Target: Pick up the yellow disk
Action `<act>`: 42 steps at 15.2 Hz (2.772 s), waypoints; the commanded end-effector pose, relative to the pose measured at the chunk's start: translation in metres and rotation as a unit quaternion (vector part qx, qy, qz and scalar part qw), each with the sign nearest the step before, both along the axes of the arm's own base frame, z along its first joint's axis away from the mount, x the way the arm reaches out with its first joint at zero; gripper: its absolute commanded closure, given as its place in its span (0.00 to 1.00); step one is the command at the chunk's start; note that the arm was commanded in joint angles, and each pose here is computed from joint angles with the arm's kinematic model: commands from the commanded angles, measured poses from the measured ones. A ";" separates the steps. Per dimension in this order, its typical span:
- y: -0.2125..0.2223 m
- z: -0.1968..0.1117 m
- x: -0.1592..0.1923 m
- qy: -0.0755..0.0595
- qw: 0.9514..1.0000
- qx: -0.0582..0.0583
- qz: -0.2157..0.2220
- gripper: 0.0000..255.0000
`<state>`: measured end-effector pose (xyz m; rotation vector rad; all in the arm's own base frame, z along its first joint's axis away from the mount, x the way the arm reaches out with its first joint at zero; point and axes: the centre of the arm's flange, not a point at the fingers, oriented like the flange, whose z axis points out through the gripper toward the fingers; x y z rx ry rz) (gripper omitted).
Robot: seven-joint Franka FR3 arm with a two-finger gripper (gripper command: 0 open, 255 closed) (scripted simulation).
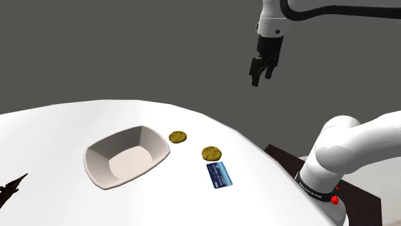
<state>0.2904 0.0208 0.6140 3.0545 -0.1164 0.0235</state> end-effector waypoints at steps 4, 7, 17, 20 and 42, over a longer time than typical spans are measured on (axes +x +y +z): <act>0.032 -0.016 0.014 -0.002 1.000 0.004 -0.005 0.00; 0.064 -0.032 0.028 -0.005 1.000 0.007 -0.009 0.00; 0.170 -0.083 0.077 -0.012 0.999 0.020 -0.024 0.00; 0.202 -0.098 0.093 -0.014 0.999 0.024 -0.029 0.00; 0.292 -0.179 0.140 -0.021 0.998 0.034 -0.041 1.00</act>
